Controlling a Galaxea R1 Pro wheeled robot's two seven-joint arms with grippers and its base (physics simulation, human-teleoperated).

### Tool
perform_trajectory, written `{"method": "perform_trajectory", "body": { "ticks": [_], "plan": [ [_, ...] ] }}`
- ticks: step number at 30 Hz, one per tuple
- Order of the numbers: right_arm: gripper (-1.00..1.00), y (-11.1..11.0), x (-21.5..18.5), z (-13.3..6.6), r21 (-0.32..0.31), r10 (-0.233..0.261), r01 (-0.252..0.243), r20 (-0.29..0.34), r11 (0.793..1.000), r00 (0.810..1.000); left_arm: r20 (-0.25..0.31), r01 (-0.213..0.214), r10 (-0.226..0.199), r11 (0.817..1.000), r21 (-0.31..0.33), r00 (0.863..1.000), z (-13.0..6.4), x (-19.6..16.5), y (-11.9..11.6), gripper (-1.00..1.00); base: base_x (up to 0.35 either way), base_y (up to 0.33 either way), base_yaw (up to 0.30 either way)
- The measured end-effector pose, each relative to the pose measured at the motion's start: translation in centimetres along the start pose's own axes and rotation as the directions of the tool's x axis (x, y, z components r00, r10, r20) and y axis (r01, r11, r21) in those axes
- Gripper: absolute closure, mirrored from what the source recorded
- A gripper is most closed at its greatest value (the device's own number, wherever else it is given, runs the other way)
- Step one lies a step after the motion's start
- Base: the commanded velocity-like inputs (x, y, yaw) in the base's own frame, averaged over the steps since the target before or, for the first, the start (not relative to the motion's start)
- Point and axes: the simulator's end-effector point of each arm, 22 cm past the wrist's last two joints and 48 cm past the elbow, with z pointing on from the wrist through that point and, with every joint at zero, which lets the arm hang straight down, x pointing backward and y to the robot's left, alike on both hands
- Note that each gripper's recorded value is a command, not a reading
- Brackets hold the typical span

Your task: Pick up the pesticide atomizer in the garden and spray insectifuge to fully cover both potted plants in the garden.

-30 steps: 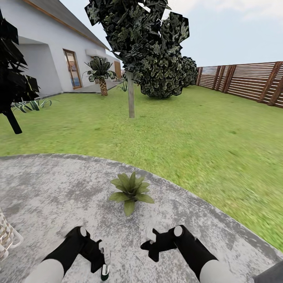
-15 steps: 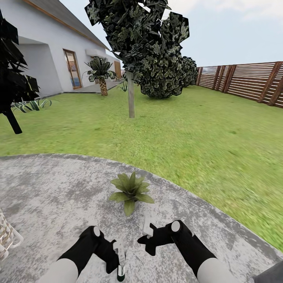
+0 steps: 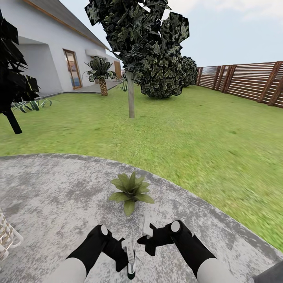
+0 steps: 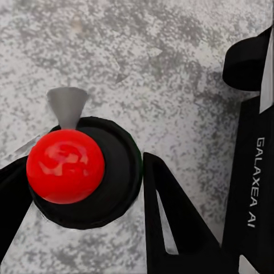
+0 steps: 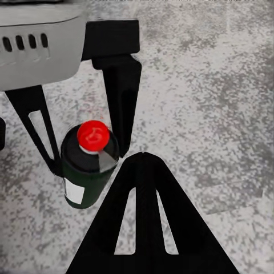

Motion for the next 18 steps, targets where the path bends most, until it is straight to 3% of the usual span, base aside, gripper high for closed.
{"method": "perform_trajectory", "body": {
  "ticks": [4, 10, 18],
  "plan": [
    [1.00, 0.0, 0.0, 0.0, -0.001, -0.001, 0.001, 0.000, 1.000, 1.000, 0.011, -0.004, 0.004, 1.000, -0.006, 1.000, -0.2, -0.7, 0.4, 1.00, 0.000, 0.000, 0.000],
    [1.00, 0.0, 0.0, 0.0, -0.001, -0.001, 0.001, 0.000, 1.000, 1.000, 0.083, 0.020, -0.020, 1.000, 0.006, 0.996, -0.5, -2.4, 0.4, 1.00, 0.000, 0.000, 0.000],
    [1.00, 0.0, 0.0, 0.0, -0.001, -0.001, 0.001, -0.001, 1.000, 1.000, 0.093, 0.020, -0.021, 1.000, 0.007, 0.995, -0.6, -2.7, 0.4, 1.00, 0.000, 0.000, 0.000]
  ]
}}
